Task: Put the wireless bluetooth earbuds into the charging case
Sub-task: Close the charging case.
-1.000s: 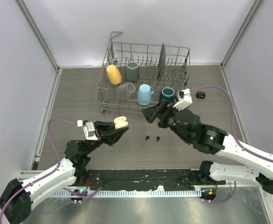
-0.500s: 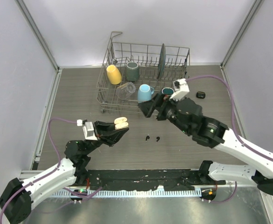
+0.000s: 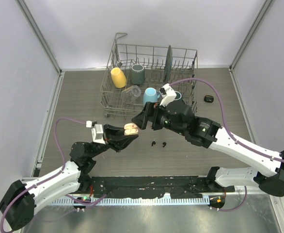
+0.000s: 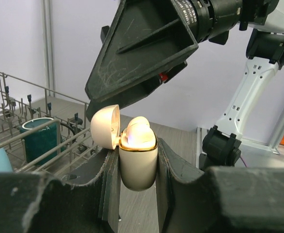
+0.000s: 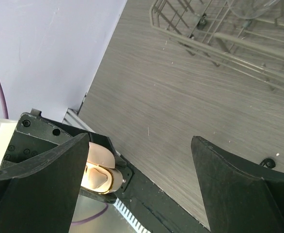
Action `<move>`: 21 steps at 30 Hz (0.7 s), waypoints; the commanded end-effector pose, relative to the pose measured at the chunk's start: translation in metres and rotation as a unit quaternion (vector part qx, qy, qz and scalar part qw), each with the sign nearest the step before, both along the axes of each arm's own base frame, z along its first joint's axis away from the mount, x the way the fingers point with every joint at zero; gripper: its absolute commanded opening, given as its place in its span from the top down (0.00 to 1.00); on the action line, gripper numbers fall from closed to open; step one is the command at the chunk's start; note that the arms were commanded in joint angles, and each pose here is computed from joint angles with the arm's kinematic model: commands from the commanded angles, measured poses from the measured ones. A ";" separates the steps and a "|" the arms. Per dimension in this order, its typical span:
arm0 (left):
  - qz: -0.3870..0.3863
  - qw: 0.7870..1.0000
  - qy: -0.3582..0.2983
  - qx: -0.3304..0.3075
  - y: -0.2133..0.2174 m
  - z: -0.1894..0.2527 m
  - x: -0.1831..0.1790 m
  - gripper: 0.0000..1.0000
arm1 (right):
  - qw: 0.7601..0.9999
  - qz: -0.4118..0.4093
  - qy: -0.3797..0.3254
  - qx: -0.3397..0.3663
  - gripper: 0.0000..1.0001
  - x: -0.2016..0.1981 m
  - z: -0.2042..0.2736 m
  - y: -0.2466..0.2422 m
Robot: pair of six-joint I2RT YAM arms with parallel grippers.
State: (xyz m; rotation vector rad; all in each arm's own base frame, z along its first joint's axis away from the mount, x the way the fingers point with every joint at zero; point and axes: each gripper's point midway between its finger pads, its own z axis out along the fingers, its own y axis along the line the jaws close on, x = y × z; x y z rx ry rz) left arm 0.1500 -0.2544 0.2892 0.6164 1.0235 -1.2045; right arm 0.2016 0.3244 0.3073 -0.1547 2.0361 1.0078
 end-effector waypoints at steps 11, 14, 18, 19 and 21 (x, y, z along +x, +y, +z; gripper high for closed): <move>-0.003 0.999 -0.031 -0.013 -0.001 0.019 -0.002 1.00 | 0.992 0.119 0.000 0.036 0.12 -0.038 0.001 0.014; 0.003 0.999 -0.029 -0.014 0.000 0.018 -0.001 1.00 | 0.991 0.129 0.003 0.037 0.13 -0.045 -0.003 0.010; 0.010 1.000 -0.025 -0.013 0.002 0.016 0.002 1.00 | 0.991 0.130 0.008 0.028 0.16 -0.049 -0.009 0.005; 0.012 1.000 -0.023 -0.013 0.002 0.015 0.002 1.00 | 0.991 0.128 0.007 0.028 0.16 -0.049 -0.009 0.003; 0.018 1.000 -0.012 -0.010 0.002 0.012 0.006 1.00 | 0.994 0.103 0.003 0.027 0.16 -0.041 -0.008 -0.002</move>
